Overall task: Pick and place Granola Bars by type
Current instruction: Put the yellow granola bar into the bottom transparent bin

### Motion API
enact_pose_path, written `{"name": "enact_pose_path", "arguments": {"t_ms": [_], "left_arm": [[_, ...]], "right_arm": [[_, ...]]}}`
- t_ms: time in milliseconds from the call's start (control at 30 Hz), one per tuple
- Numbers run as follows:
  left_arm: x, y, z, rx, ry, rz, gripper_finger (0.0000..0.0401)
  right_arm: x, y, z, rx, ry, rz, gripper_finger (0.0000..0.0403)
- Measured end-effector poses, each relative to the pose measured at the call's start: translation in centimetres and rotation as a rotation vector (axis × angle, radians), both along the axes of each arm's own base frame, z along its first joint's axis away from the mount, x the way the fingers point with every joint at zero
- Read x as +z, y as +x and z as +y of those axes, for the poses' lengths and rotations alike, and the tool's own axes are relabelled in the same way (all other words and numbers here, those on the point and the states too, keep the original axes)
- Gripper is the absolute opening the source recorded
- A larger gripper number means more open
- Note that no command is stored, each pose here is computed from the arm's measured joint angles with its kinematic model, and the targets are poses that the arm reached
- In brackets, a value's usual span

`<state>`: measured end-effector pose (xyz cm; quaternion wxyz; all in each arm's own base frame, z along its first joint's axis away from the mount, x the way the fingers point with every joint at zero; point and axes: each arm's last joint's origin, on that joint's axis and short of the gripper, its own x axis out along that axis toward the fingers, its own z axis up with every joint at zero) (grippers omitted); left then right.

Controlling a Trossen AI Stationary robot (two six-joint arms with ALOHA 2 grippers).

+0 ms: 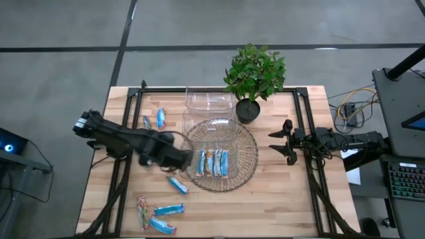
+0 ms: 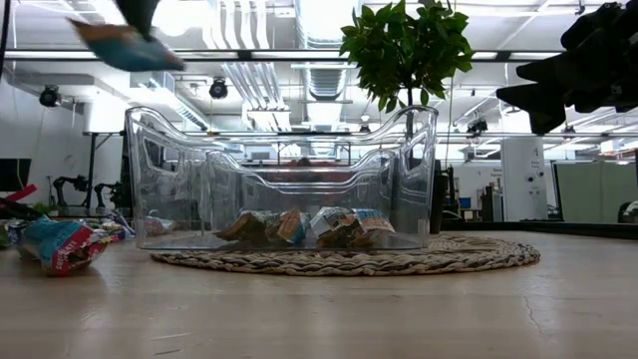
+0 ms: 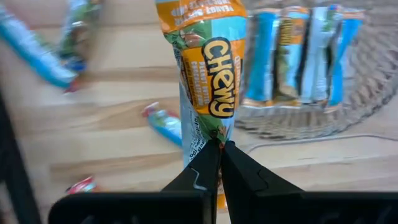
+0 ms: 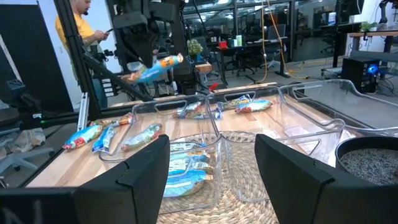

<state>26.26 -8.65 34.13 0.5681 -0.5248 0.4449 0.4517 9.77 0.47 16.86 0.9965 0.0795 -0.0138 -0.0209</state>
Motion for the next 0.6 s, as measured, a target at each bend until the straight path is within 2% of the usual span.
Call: {"name": "enact_pose_path", "arguments": {"t_ms": [233, 600], "left_arm": [[-1.5, 4.0, 1.0, -0.053, -0.011, -0.062, 0.0], [-5.8, 7.5, 2.5, -0.092, -0.029, 0.068, 0.0]], "right_arm": [[0.0, 0.0, 0.0, 0.0, 0.0, 0.0, 0.0224], [0.0, 0.0, 0.0, 0.0, 0.0, 0.0, 0.0224]]}}
